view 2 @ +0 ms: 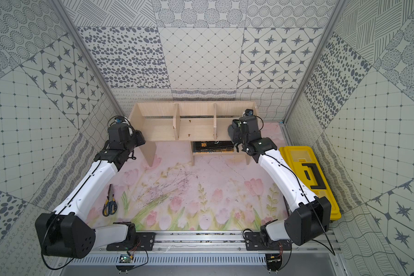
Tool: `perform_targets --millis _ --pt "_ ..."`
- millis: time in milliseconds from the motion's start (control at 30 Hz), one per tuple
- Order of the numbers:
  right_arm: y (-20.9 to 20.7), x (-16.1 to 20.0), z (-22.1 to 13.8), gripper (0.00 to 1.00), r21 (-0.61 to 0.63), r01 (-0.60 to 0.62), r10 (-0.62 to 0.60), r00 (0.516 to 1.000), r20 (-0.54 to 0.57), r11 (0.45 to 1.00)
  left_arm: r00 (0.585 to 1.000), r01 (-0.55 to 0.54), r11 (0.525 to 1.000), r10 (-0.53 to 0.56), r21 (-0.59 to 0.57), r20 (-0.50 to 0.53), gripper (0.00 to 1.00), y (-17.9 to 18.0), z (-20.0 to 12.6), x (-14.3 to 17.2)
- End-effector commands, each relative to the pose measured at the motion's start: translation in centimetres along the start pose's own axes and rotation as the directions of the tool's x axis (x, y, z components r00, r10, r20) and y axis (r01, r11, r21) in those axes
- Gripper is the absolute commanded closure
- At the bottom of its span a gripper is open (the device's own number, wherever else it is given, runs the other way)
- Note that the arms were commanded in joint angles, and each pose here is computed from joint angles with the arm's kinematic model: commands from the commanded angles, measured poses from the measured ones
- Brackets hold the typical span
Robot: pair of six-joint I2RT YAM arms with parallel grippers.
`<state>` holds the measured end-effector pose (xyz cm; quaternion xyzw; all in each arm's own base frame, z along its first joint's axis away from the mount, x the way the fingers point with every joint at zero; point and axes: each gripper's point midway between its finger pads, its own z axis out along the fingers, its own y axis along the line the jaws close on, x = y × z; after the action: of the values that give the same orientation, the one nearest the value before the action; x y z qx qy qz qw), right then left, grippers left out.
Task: Wipe the bookshelf clean with a cloth
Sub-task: Wipe the dust from the shelf.
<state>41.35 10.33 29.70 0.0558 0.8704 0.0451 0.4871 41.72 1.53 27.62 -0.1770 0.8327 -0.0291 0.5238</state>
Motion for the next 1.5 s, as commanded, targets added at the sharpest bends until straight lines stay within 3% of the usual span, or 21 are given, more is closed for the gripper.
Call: perform_targets --millis 0,233,467,533,667,800,967,1100,1300,1467 --pt "1.3 -2.7 -0.2 1.00 -0.032 0.041 -0.040 0.998 0.042 0.999 0.993 0.117 0.993 -0.117 0.024 0.029 1.00 -0.7 -0.1 -0.4" --pt "7.1 -11.0 0.1 1.00 -0.131 0.111 -0.079 0.971 0.225 0.985 0.996 0.087 0.994 -0.089 0.063 0.031 1.00 -1.4 0.0 -0.5" --pt "13.5 -12.9 -0.9 1.00 -0.153 0.241 -0.181 0.927 0.329 0.958 0.997 0.078 0.996 -0.079 0.052 0.027 1.00 -1.2 0.3 -0.3" --pt "12.7 -13.5 -0.3 1.00 -0.075 0.252 -0.216 0.922 0.322 0.965 0.996 0.085 0.995 -0.086 0.059 0.021 1.00 -1.3 0.4 -0.3" --pt "7.4 -15.2 -0.2 1.00 0.200 0.260 -0.311 0.905 0.291 0.945 0.996 0.082 0.996 -0.083 0.046 0.020 1.00 -1.1 0.5 -0.1" --pt "0.9 -15.7 -1.1 1.00 0.255 0.169 -0.235 0.937 0.257 0.952 0.996 0.081 0.996 -0.082 0.043 0.028 1.00 -0.9 0.4 -0.4" --pt "-3.4 -14.1 -2.1 1.00 0.310 0.143 -0.216 0.952 0.215 0.940 0.996 0.088 0.995 -0.089 0.039 0.026 1.00 -0.6 0.5 -0.4" --pt "-3.8 -11.3 -2.3 1.00 0.283 0.155 -0.207 0.964 0.167 0.947 0.996 0.086 0.996 -0.088 0.036 0.033 1.00 -0.5 0.3 -0.7" --pt "0.1 -6.1 -1.8 1.00 0.147 0.221 -0.238 0.965 0.108 0.964 0.996 0.084 0.996 -0.085 0.043 0.034 1.00 -0.6 0.3 -0.7" --pt "3.8 -1.9 0.4 1.00 -0.057 0.197 -0.195 0.980 0.038 0.979 0.996 0.086 0.995 -0.088 0.057 0.029 1.00 -0.8 0.4 -0.5"
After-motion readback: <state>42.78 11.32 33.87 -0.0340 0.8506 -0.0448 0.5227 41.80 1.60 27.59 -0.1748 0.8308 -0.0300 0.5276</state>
